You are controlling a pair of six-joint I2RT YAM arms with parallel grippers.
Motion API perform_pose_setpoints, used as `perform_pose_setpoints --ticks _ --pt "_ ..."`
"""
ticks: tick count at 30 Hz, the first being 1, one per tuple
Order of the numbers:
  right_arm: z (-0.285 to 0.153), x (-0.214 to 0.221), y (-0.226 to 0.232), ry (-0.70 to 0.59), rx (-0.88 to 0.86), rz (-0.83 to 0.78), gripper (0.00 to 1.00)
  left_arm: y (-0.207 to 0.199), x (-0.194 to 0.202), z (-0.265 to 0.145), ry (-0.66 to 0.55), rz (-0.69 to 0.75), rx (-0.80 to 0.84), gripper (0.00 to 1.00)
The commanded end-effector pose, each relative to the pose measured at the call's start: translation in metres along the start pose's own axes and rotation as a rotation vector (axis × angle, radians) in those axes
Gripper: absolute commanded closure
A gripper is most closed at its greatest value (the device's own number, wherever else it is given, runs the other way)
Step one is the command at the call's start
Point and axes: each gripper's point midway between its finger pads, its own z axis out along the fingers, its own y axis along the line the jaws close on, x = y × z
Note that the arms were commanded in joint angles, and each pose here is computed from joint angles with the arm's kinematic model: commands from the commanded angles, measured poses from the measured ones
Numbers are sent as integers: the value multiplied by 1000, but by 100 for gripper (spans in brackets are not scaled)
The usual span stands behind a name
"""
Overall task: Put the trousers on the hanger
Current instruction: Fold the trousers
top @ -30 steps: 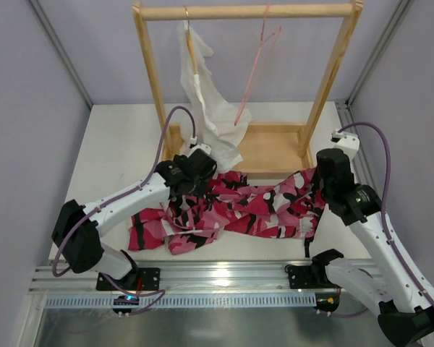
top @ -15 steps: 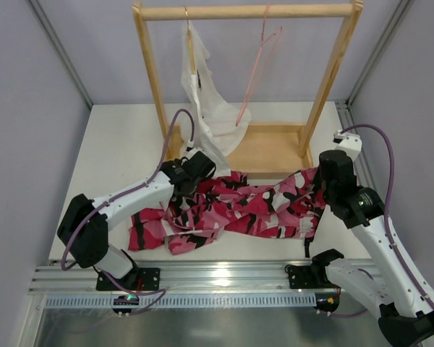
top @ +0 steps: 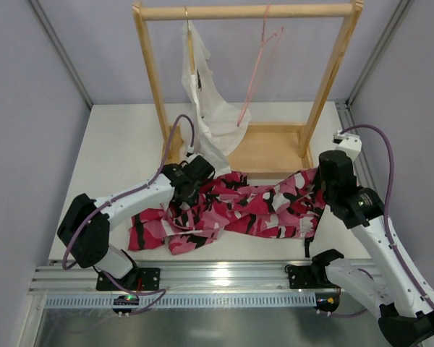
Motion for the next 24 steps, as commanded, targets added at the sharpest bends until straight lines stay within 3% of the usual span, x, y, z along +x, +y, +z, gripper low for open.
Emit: perform_pose_setpoints --ticks 1,5,8,9,12,18,24 --pt "-2 -19 1 -75 -7 43 96 5 -6 -7 -20 -36 -7 40" --pt "-3 -20 0 -82 -6 48 96 15 -11 -10 -40 -51 -49 46" --pt "-4 -20 0 -85 -7 49 96 24 -7 1 -8 -86 -82 65" --pt "-3 -21 -1 -86 -3 50 96 31 -1 4 18 -109 -106 82" --pt "-4 -21 -4 -86 17 45 96 51 5 3 46 -168 -174 99" --pt "-10 -34 -30 -132 161 74 96 128 2 -40 3 -418 -355 99" --pt "-17 -44 -51 -172 279 88 96 175 -15 -71 -150 -556 -366 96"
